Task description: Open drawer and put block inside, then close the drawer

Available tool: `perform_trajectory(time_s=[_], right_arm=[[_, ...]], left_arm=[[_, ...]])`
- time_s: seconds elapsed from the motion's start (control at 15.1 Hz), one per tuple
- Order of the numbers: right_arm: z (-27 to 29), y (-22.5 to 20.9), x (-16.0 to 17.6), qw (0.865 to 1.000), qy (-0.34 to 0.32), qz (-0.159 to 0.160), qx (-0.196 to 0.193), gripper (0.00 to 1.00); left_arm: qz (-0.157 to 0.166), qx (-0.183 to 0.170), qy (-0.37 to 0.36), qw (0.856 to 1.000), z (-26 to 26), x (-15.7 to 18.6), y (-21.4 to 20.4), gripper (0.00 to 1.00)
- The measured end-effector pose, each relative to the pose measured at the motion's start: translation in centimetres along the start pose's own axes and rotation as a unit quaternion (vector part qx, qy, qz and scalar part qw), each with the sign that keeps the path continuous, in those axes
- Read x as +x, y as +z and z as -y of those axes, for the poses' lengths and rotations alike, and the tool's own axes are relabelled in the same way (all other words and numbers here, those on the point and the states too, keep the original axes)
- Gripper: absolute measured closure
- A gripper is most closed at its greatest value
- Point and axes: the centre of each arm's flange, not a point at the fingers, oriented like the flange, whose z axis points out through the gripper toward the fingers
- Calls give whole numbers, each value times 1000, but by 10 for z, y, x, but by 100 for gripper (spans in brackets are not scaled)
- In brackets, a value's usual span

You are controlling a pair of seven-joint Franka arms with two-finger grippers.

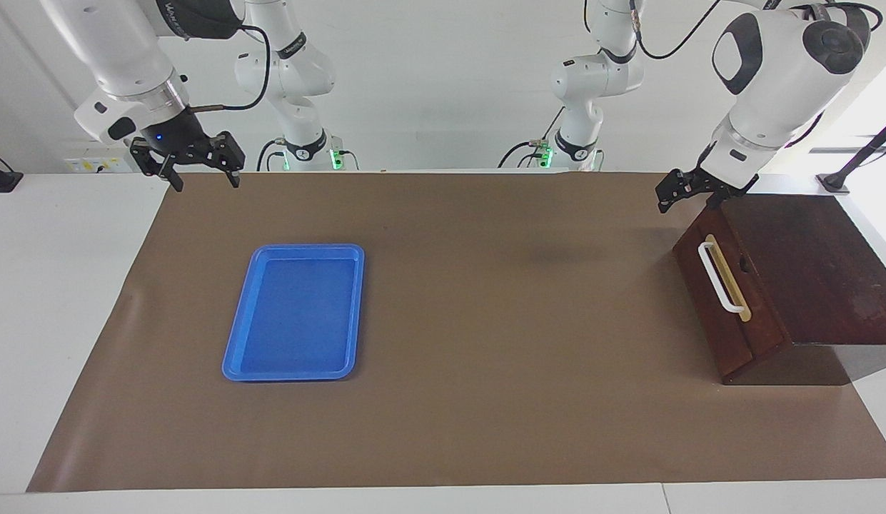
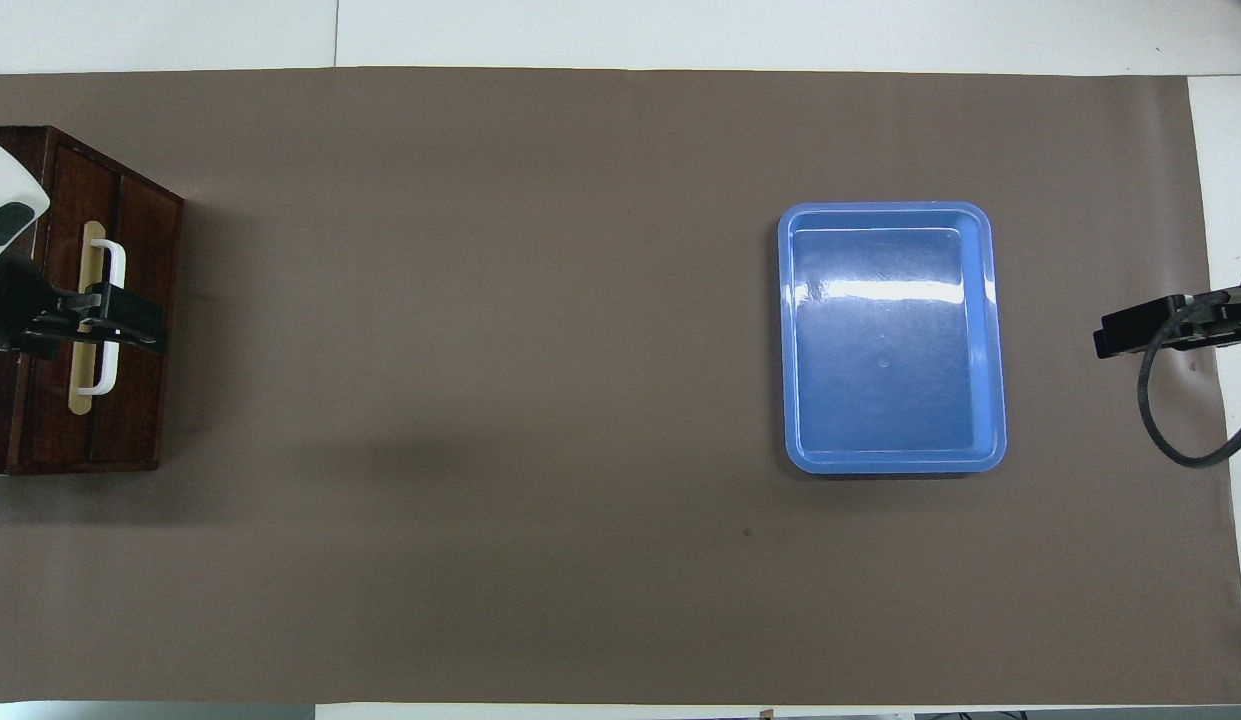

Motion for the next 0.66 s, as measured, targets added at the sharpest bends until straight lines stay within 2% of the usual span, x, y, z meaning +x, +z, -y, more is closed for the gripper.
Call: perform_trajectory(time_s=[0.66], right_arm=[[2,0,0,1000,-2,0,0,0]], left_arm=[[-16,1,8,1000,-5,-3,-15,0]])
